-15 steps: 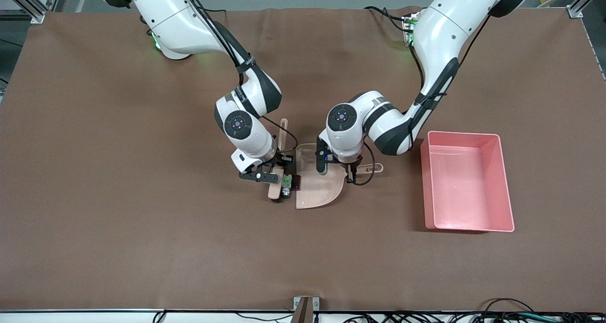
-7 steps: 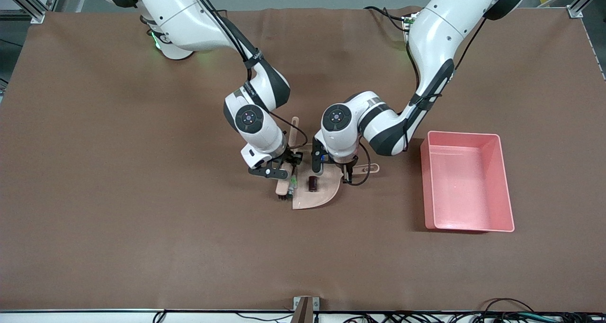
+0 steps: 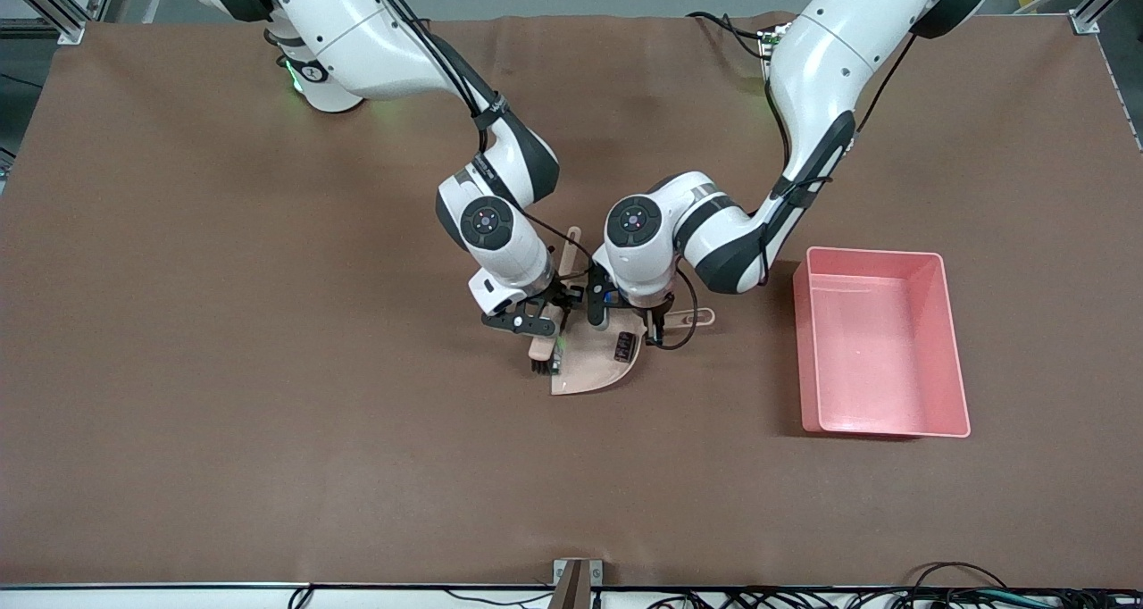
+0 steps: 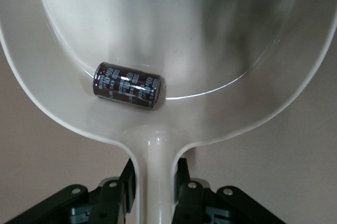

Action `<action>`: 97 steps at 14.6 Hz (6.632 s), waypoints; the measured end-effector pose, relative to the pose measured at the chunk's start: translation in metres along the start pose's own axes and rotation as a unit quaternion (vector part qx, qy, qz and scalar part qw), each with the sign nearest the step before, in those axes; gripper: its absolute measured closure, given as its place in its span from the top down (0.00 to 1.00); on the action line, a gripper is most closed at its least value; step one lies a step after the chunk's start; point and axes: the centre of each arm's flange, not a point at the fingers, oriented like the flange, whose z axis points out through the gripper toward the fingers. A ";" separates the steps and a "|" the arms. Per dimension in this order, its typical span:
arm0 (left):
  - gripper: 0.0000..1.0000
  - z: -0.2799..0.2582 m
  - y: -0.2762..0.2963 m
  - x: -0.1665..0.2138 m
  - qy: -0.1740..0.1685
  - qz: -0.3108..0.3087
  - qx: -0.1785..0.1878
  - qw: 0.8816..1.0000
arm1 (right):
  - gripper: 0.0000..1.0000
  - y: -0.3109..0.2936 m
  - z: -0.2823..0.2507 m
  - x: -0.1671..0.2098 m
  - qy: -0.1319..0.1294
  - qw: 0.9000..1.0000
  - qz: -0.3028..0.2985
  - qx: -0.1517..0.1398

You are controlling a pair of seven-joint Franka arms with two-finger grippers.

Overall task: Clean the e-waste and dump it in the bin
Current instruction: 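Reposition the brush behind the switch with the right gripper, then sweep the switch into the dustpan with the brush in the right gripper, then carry the dustpan to the bin with the left gripper while the right gripper withdraws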

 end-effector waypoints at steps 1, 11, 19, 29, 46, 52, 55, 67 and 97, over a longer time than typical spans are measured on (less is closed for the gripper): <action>0.33 0.000 0.000 0.000 0.000 0.000 0.000 1.000 | 0.42 -0.001 -0.002 0.001 0.001 1.000 0.000 0.001; 0.33 0.000 0.001 0.003 0.001 -0.001 0.001 1.000 | 0.42 0.026 -0.014 0.034 -0.026 0.999 -0.006 -0.033; 0.33 0.000 0.001 0.004 0.002 -0.001 0.001 1.000 | 0.42 0.058 -0.016 0.064 -0.029 0.997 -0.047 -0.055; 0.33 0.000 0.001 0.004 0.002 -0.001 0.001 1.000 | 0.42 0.062 -0.002 0.072 -0.021 0.988 -0.125 -0.088; 0.33 0.001 -0.001 0.003 -0.002 -0.003 -0.002 1.000 | 0.42 0.032 0.016 0.064 -0.017 0.987 -0.140 -0.078; 0.33 0.001 -0.002 0.001 -0.006 -0.005 -0.003 1.000 | 0.42 0.029 0.014 0.071 -0.018 0.990 -0.124 -0.062; 0.33 0.002 -0.006 -0.004 -0.011 -0.012 -0.002 1.000 | 0.42 0.025 0.018 0.079 0.002 0.991 -0.122 -0.046; 0.33 0.005 -0.012 -0.013 -0.025 -0.027 -0.003 0.999 | 0.42 -0.029 0.005 0.065 0.069 0.995 -0.044 0.063; 0.33 -0.064 -0.049 -0.027 0.014 -0.037 0.046 0.998 | 0.42 0.353 -0.276 0.168 -0.018 0.991 -0.098 -0.084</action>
